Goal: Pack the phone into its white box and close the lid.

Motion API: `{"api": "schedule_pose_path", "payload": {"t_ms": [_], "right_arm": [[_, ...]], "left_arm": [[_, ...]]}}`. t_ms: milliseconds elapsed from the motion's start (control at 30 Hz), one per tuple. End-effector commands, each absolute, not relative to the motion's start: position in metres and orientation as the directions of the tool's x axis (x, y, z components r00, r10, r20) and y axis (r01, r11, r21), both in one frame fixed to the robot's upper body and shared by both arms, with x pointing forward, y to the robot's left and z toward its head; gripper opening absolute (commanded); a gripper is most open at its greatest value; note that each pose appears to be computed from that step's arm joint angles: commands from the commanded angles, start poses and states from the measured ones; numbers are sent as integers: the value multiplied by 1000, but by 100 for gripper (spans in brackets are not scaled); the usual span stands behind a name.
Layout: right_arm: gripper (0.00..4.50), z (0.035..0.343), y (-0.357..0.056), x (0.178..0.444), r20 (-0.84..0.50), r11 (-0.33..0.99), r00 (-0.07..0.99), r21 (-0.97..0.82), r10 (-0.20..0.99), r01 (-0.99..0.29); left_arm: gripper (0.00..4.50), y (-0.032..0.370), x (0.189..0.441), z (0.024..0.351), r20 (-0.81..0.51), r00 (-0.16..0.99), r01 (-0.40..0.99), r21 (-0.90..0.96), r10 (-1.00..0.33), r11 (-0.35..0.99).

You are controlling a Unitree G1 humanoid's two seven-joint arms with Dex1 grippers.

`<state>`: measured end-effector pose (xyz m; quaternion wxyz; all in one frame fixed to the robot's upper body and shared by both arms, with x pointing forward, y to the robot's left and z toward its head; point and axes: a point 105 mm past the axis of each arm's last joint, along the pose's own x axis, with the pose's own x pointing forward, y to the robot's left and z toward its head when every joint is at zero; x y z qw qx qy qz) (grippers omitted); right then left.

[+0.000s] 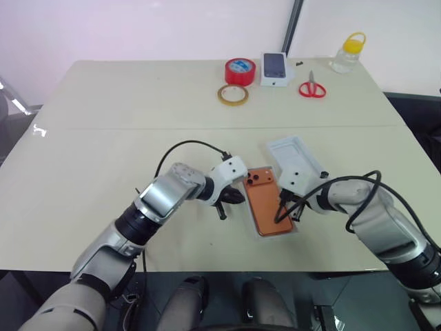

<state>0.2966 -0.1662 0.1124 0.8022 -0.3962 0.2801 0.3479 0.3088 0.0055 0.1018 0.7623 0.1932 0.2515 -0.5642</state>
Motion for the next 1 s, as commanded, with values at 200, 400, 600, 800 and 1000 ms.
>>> {"api": "schedule_pose_path", "payload": {"t_ms": [200, 400, 600, 800, 1000], "right_arm": [[0, 122, -160, 290, -714, 384, 579, -444, 394, -809], [0, 124, -171, 294, -715, 392, 600, -467, 359, -792], [55, 125, -177, 295, -725, 405, 586, -444, 362, -800], [341, 148, -191, 292, -713, 392, 596, -463, 368, -795], [437, 175, -203, 294, -680, 483, 615, -413, 400, -772]], "left_arm": [[48, 0, 316, 113, -547, 265, 953, 25, -794, 301], [48, 3, 314, 115, -546, 254, 958, 26, -798, 287], [43, 7, 311, 114, -555, 248, 959, 24, -794, 283], [43, 22, 318, 116, -564, 292, 945, 48, -773, 322], [43, 47, 328, 127, -516, 340, 935, 94, -786, 343]]}}
